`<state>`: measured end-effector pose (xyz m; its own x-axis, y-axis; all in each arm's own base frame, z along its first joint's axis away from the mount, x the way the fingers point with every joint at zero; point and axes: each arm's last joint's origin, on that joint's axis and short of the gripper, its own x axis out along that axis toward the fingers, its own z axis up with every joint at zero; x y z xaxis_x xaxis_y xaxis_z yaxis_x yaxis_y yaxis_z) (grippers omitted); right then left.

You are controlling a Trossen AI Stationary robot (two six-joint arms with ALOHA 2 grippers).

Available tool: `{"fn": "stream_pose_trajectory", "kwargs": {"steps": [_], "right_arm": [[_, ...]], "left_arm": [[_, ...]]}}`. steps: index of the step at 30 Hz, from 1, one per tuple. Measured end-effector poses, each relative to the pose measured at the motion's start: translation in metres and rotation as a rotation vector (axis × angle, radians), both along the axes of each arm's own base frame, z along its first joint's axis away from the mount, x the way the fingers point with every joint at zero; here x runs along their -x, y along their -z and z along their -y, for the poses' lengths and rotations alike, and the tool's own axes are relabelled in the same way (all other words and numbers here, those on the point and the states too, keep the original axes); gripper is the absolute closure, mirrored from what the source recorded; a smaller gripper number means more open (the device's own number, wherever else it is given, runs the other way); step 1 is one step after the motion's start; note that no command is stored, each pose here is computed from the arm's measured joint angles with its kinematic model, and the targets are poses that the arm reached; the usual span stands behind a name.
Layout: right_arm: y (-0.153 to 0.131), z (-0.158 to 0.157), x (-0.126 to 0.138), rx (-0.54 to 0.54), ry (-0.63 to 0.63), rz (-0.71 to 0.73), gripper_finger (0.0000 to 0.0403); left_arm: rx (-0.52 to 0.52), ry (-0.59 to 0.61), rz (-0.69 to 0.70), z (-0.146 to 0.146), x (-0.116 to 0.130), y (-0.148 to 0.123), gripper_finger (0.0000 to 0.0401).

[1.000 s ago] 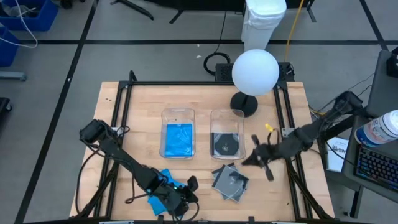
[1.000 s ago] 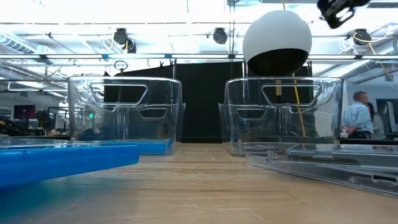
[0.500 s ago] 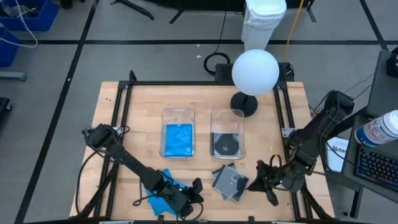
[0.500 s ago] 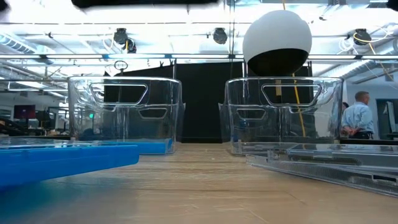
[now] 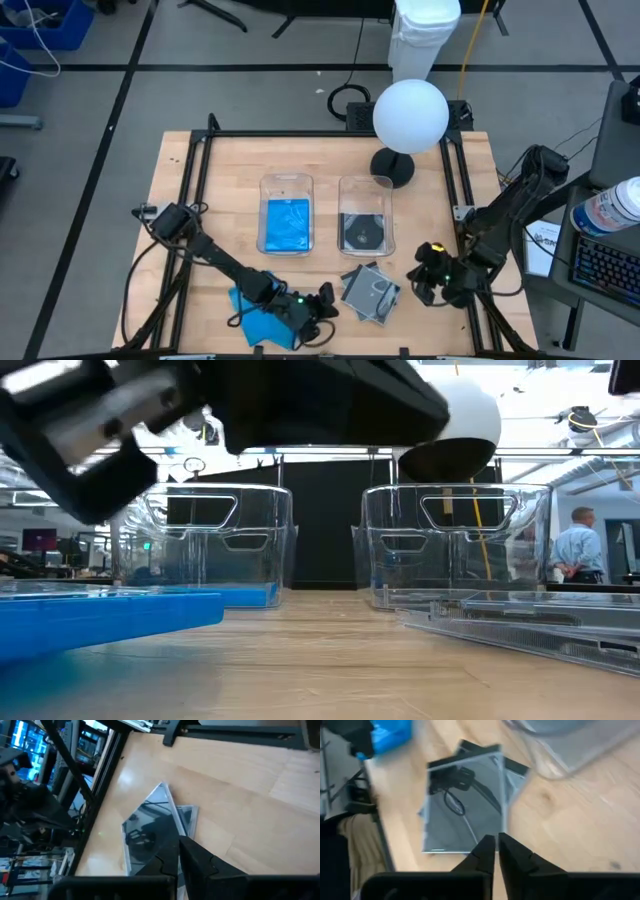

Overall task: Pick & place jewel cases by type
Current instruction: Put the black CD case into the right transparent bin

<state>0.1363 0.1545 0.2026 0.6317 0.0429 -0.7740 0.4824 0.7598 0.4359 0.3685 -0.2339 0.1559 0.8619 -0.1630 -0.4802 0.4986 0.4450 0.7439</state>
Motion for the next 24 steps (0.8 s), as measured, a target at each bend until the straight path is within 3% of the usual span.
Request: {"fn": "stream_pose_trajectory", "kwargs": {"steps": [7, 13, 19, 24], "right_arm": [[0.036, 0.009, 0.007, -0.141, 0.078, -0.069, 0.0282], [0.063, 0.014, 0.013, -0.277, 0.085, -0.068, 0.0207], [0.081, 0.021, 0.019, -0.356, 0.1, -0.026, 0.0177], [0.085, 0.026, 0.017, -0.349, 0.109, 0.013, 0.0176]], "left_arm": [[0.051, 0.072, -0.033, -0.007, -0.005, 0.001, 0.0395], [0.066, 0.078, -0.015, -0.006, -0.006, -0.001, 0.0358], [0.077, 0.09, -0.012, -0.007, -0.008, -0.002, 0.0327], [0.047, 0.105, -0.006, -0.006, -0.009, 0.006, 0.0324]]}}
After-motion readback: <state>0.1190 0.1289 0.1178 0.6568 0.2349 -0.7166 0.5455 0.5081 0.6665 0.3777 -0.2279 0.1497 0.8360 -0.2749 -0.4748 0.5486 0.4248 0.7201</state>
